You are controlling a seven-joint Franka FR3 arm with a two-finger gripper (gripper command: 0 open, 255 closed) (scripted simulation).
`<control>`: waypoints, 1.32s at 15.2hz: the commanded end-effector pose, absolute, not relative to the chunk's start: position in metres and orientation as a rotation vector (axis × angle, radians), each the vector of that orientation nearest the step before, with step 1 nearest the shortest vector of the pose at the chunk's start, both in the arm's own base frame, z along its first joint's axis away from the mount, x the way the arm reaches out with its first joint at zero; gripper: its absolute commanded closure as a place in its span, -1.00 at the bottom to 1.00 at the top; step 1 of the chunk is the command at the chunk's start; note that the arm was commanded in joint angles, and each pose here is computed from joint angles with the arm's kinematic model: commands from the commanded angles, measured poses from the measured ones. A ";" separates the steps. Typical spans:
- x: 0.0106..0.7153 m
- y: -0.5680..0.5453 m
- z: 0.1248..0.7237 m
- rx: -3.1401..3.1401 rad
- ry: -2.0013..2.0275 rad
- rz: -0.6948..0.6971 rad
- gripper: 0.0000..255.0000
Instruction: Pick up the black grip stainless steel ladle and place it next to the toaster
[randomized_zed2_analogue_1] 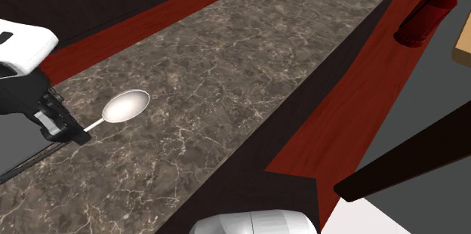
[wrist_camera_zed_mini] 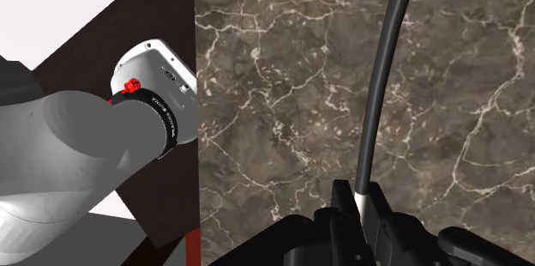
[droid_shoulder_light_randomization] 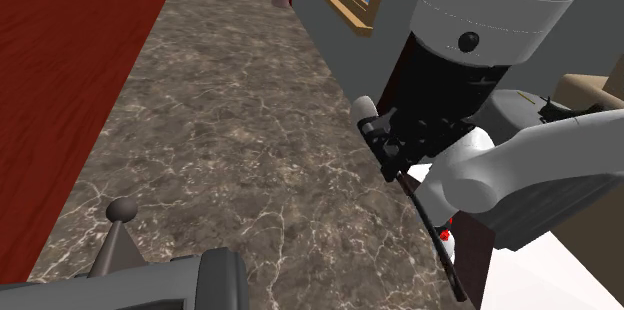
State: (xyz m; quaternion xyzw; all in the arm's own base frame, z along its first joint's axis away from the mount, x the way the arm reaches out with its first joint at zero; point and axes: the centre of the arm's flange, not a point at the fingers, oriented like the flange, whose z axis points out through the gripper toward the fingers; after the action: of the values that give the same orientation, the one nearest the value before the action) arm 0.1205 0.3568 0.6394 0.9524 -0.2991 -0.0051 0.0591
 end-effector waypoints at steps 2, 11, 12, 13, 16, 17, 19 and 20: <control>0.121 0.357 0.623 2.885 -0.906 -0.015 1.00; 0.121 0.357 0.575 2.885 -0.906 -0.015 1.00; 0.121 0.357 0.570 2.885 -0.906 -0.015 1.00; 0.121 0.357 0.565 2.885 -0.906 -0.015 1.00; 0.121 0.357 0.549 2.885 -0.906 -0.015 1.00; 0.121 0.357 0.544 2.885 -0.906 -0.015 1.00; 0.121 0.357 0.533 2.885 -0.906 -0.015 1.00; 0.121 0.357 0.528 2.885 -0.906 -0.015 1.00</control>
State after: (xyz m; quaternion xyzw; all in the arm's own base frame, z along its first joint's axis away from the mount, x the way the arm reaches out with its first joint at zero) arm 0.1214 0.3570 0.5329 0.9524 -0.2991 -0.0051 0.0591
